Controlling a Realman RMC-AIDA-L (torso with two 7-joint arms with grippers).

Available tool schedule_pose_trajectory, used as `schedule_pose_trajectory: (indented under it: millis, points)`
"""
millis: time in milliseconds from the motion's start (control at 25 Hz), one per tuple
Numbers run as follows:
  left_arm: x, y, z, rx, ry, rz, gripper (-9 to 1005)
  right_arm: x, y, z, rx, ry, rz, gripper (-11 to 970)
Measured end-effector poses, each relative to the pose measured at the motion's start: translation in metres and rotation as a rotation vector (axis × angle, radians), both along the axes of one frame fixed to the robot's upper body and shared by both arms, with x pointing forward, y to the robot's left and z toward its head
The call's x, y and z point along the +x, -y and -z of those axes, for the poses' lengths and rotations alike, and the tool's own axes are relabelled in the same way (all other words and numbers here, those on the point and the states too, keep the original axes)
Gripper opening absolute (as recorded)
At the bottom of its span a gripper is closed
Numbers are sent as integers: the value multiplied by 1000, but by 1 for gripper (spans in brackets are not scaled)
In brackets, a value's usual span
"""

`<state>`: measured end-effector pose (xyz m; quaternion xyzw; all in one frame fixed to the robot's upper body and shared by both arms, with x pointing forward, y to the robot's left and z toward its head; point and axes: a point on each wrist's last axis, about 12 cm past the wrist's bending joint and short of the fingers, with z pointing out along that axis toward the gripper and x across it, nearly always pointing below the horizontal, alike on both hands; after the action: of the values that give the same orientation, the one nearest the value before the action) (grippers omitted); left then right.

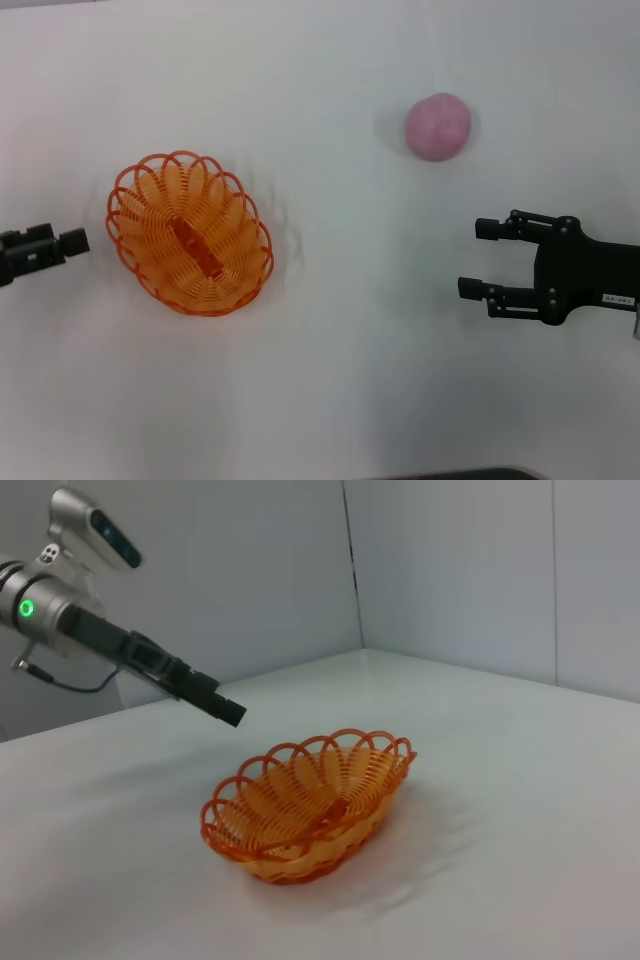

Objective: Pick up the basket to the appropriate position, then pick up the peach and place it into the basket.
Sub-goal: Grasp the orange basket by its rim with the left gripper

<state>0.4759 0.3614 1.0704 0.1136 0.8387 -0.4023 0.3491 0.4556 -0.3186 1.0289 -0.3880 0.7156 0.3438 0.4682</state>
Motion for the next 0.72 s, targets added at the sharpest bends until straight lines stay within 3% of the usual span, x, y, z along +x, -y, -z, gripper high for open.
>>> schedule_pose_trajectory:
  millis: [320,720]
  points:
    - [31,11,-24,126,-22,46,828,1,0,0,-2,1,2,814]
    - [73,46,-50,313,-14,151,827,1,0,0,-2,1,-1,814]
